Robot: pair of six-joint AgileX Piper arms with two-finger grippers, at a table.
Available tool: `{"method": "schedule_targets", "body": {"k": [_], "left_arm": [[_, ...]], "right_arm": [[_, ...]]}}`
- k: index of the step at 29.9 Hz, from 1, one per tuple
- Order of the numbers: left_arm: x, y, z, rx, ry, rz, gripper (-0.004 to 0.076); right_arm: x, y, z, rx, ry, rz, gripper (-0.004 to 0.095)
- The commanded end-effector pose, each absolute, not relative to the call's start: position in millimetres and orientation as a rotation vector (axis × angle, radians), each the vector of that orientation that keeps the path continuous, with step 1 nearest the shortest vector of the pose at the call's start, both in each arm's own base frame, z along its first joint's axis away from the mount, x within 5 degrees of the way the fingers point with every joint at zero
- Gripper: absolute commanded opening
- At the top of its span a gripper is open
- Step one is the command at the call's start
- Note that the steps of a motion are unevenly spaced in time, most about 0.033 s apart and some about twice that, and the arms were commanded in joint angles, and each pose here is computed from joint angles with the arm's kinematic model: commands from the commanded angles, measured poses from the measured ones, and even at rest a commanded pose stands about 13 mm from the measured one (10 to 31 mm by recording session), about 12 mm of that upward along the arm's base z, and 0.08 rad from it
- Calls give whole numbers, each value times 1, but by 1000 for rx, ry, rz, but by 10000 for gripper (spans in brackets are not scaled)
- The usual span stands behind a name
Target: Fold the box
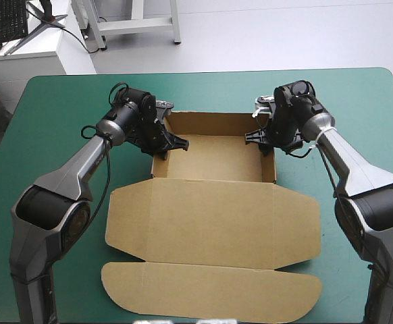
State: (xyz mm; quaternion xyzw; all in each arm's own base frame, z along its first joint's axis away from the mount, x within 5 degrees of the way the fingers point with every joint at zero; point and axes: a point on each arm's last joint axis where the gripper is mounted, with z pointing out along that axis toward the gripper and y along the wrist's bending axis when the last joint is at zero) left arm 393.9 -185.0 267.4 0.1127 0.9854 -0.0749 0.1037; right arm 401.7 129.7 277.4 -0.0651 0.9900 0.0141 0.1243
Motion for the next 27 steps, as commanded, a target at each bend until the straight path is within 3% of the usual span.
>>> {"method": "schedule_targets", "body": {"k": [1, 4, 7, 18, 27], "left_arm": [[383, -182, 297, 359, 2872, -220, 278], [383, -182, 298, 359, 2870, -221, 389], [384, -182, 302, 358, 2857, -226, 443], [389, -185, 332, 350, 2751, -270, 444], [388, -184, 375, 339, 2607, -317, 444]], "right_arm": [[394, 124, 307, -149, 2827, 40, 604], [394, 124, 307, -117, 2830, 52, 604], [393, 127, 307, -109, 2838, 101, 603], [394, 129, 312, -106, 2825, 141, 603], [392, 132, 371, -91, 2642, 255, 601]]}}
